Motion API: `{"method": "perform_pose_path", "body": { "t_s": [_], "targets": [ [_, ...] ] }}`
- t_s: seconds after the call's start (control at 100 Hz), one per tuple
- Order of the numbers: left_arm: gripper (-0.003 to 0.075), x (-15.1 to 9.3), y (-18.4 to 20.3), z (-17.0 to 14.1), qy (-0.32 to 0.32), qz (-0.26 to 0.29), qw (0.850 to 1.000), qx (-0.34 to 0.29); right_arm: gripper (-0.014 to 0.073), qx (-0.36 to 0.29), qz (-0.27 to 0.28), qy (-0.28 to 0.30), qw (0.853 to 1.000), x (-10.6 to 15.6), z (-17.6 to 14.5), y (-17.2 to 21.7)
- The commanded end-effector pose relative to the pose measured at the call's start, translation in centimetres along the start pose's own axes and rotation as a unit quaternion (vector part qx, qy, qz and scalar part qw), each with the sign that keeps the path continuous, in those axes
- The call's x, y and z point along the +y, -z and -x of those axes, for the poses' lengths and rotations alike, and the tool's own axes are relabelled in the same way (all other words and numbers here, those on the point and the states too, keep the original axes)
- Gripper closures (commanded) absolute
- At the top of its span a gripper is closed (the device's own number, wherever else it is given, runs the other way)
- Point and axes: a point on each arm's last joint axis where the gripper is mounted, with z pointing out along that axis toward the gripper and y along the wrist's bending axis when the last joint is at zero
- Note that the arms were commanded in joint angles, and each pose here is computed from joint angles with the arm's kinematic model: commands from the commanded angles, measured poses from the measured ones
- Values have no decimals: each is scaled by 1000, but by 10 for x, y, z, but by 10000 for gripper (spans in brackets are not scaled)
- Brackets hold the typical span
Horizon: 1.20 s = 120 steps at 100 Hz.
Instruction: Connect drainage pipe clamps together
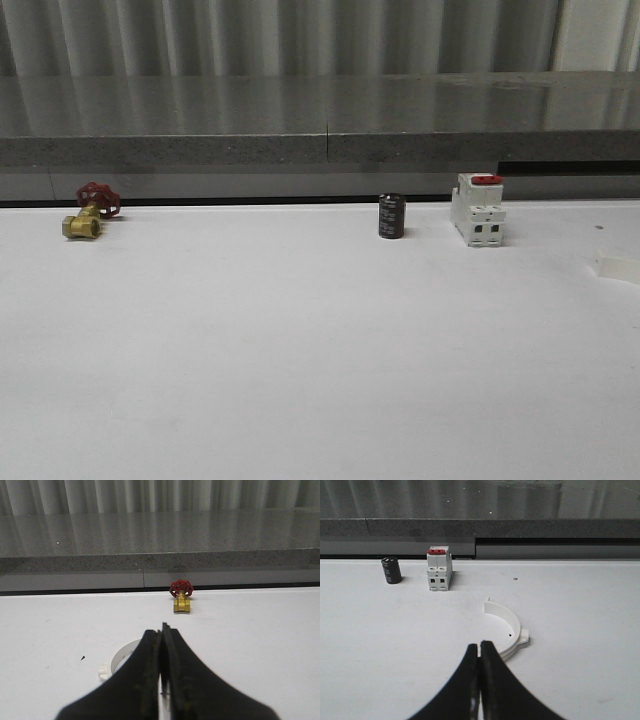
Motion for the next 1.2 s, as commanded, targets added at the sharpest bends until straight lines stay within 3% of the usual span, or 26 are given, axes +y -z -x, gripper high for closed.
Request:
{"method": "perform_pose_path", "body": {
  "t_s": [0.0, 0.69, 1.19],
  "targets": [
    [741, -1, -1, -7, 3, -1, 1000, -27, 662, -59, 1, 9, 998, 0, 14, 3],
    [741, -1, -1, -7, 3, -1, 1000, -24, 662, -59, 1, 9, 998, 0, 14, 3],
    [741, 1, -18, 34, 4, -7, 990, 140, 662, -59, 1, 9, 998, 0, 14, 3]
  ]
}}
